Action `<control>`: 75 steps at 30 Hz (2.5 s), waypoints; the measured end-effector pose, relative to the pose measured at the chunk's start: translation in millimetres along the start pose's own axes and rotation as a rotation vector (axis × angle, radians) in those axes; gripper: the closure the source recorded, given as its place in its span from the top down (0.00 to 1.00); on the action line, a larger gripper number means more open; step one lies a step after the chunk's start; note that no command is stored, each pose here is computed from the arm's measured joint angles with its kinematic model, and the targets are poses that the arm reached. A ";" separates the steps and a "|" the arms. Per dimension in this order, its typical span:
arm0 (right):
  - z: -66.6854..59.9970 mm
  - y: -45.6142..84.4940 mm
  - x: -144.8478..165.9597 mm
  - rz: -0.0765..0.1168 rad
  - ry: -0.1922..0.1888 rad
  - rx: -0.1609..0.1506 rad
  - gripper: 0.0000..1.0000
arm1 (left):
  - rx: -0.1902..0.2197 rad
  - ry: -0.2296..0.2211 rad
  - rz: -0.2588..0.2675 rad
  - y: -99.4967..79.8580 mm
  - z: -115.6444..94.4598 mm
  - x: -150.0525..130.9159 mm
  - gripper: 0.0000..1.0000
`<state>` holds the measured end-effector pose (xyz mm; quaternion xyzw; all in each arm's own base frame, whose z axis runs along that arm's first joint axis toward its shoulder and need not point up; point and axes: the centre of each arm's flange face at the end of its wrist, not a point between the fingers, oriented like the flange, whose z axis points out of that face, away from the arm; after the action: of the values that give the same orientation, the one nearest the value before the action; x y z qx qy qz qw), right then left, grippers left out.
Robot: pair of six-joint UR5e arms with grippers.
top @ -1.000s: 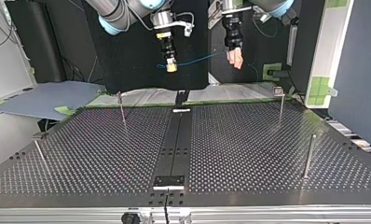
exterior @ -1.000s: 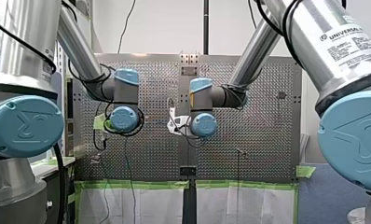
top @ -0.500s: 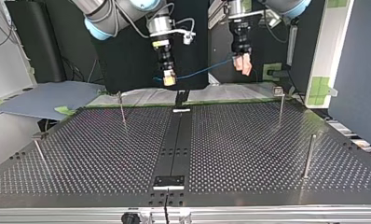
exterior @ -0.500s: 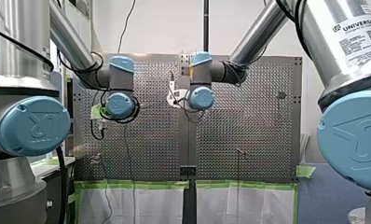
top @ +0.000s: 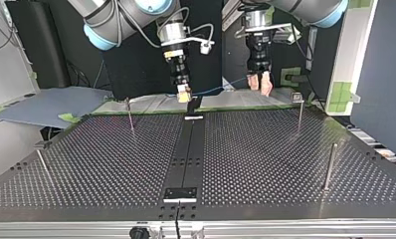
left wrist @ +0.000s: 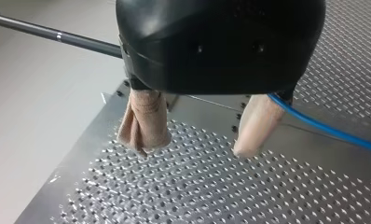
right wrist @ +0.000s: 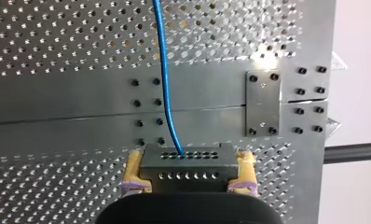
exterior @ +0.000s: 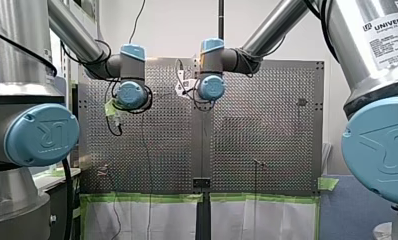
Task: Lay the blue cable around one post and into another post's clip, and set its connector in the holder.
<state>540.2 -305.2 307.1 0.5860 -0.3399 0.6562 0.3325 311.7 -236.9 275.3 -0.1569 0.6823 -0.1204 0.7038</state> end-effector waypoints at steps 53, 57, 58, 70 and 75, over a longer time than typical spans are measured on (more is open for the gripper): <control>58.7 -56.1 98.2 0.005 0.136 0.191 0.02 | -0.089 -0.191 -0.093 10.1 70.9 -202.1 1.00; 67.2 -63.1 84.7 -0.007 0.104 0.196 0.02 | -0.098 -0.232 -0.101 17.5 82.4 -222.1 1.00; 68.4 -64.5 83.2 -0.008 0.100 0.198 0.02 | -0.102 -0.240 -0.102 19.5 84.5 -226.2 1.00; 77.0 -82.6 106.2 0.009 0.150 0.223 0.02 | -0.106 -0.280 -0.103 50.3 106.9 -255.6 1.00; 80.8 -96.0 110.3 0.011 0.168 0.243 0.02 | -0.113 -0.268 -0.073 65.2 119.8 -255.4 1.00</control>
<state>654.1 -315.9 428.9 0.5630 -0.2319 0.7411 0.2828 418.3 -72.0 488.1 -0.2355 0.5819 -0.0853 0.7737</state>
